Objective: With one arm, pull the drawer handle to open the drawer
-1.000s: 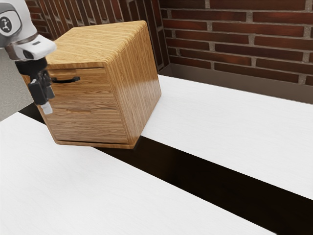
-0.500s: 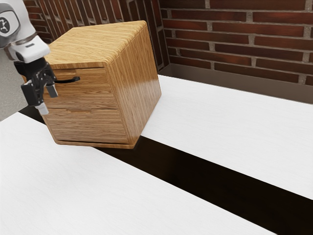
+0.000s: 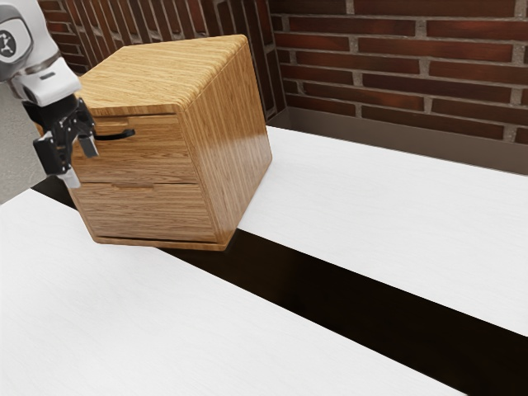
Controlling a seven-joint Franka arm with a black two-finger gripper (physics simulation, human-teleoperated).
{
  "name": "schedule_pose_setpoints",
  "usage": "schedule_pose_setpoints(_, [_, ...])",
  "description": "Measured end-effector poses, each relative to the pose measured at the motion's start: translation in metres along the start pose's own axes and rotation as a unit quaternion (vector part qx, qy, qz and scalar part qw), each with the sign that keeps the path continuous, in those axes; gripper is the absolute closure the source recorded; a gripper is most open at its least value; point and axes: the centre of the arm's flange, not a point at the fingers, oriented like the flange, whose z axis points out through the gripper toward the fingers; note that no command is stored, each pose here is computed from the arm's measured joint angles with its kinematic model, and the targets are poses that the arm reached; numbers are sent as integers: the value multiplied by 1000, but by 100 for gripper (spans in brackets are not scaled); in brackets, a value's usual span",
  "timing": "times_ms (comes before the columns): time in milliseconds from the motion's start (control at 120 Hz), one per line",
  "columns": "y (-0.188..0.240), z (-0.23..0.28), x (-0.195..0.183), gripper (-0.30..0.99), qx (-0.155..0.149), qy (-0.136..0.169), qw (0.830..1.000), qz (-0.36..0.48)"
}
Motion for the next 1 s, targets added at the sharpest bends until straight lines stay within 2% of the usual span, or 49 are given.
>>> schedule_pose_setpoints(125, [14, -9, -1, 0, 30, 5, 1000, 7])
schedule_pose_setpoints(258, [24, -18, -2, 0, 78, 5, 997, 10])
schedule_pose_setpoints(608, [5, -14, -5, 0, 196, 11, 981, 6])
schedule_pose_setpoints(783, [-1, -14, -5, 7, 227, 14, 974, 2])
schedule_pose_setpoints(1000, [-4, -17, -4, 17, 244, 17, 970, 0])
